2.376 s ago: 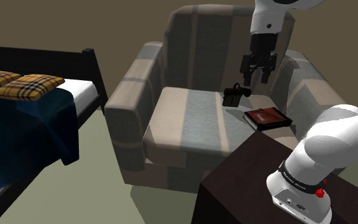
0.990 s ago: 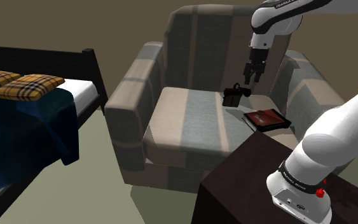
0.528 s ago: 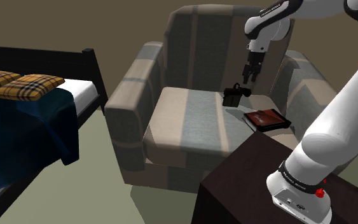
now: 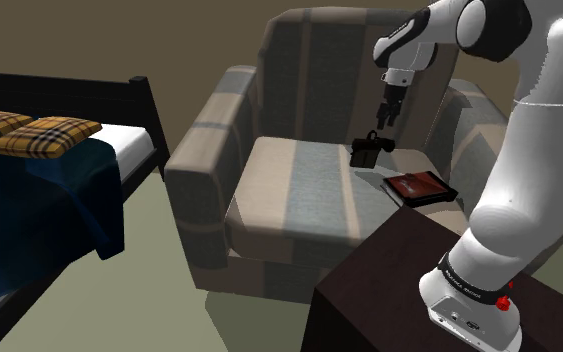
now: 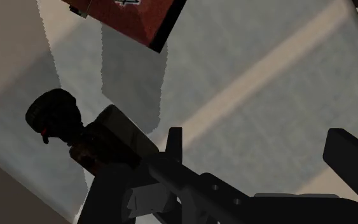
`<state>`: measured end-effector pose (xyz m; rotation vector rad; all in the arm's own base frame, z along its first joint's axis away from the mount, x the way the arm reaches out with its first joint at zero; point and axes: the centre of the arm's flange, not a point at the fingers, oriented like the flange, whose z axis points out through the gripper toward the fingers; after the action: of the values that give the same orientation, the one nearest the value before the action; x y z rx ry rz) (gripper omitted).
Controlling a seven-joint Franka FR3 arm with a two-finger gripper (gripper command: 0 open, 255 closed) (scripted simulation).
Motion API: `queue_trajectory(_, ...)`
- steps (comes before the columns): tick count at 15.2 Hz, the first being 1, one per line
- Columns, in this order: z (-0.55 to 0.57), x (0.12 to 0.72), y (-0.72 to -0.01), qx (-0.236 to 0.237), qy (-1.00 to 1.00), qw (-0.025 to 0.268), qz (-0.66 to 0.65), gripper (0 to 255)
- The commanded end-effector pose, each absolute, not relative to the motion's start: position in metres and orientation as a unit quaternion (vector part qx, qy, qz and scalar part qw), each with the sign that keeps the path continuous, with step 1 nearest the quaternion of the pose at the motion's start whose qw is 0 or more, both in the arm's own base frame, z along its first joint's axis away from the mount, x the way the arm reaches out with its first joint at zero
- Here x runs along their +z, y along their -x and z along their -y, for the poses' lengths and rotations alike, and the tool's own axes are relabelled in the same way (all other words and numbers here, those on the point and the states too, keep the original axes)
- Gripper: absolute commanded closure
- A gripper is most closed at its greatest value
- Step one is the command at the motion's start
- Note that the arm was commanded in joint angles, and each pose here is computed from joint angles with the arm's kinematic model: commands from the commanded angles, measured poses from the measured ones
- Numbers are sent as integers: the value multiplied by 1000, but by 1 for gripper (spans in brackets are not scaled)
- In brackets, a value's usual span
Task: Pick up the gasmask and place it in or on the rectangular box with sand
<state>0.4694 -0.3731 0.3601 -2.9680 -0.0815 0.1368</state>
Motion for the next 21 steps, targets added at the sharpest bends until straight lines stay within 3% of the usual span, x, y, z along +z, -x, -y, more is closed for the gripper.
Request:
queue_trajectory(1,394,351,-481,41,995,86,37,0)
queue_trajectory(11,487,304,-557,17,993,90,77,0)
queue_trajectory(21,483,264,-557,16,993,91,78,0)
